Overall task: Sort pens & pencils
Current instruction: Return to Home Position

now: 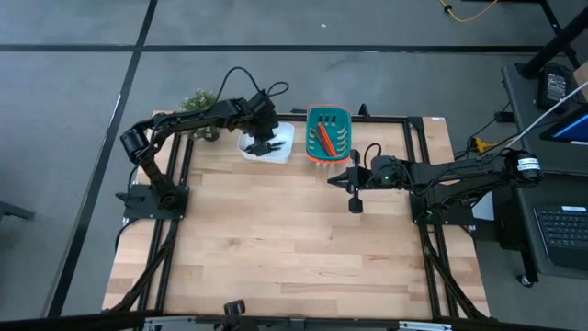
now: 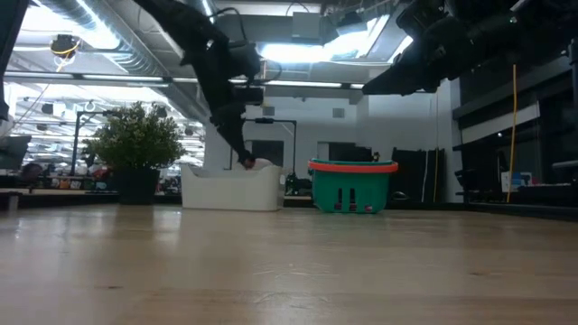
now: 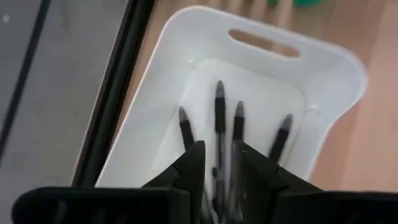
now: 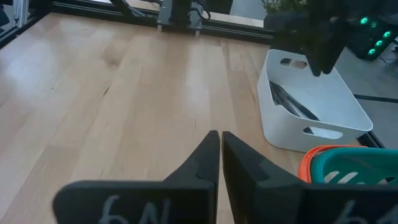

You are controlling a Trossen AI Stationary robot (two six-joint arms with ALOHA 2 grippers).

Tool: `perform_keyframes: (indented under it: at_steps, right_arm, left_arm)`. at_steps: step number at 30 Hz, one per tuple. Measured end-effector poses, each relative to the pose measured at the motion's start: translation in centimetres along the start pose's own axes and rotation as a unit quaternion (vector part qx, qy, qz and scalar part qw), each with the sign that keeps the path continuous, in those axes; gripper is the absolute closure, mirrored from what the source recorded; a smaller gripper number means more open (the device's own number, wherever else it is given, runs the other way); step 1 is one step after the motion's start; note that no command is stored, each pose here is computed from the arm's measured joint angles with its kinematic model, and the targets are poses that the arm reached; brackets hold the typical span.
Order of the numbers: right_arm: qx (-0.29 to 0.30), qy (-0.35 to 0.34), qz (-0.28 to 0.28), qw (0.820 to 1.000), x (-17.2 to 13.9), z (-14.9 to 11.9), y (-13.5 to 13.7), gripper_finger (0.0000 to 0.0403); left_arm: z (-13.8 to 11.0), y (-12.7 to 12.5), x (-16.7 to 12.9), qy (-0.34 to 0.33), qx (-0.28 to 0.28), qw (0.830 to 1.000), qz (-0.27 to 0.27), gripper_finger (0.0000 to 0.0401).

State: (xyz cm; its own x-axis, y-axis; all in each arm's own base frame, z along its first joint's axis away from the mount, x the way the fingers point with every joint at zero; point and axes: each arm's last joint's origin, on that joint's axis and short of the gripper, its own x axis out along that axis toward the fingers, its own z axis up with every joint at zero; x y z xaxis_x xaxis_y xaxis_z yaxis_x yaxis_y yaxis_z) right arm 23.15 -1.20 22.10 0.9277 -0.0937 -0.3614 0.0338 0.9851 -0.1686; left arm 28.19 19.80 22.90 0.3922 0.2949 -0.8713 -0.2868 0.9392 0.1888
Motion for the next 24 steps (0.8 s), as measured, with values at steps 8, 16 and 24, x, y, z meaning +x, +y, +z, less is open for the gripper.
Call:
perform_keyframes:
  at_steps: [8,16,24]
  right_arm:
    - [0.002,-0.001,0.0,1.0,0.0,0.0,0.0,0.0382]
    - [0.014,0.011,0.002,1.0,0.0,-0.2,0.0,0.0381]
    - [0.01,-0.015,0.038,0.999,-1.1,0.6,0.4,0.0381]
  left_arm:
    - [0.4,-1.3,-1.3,-0.002,-0.051,0.996,-0.077,0.0325]
    - [1.8,-5.6,-5.1,-0.121,0.038,0.974,-0.188,0.0326]
    - [-2.3,-9.0,-10.5,-0.249,0.071,0.953,-0.158,0.0329]
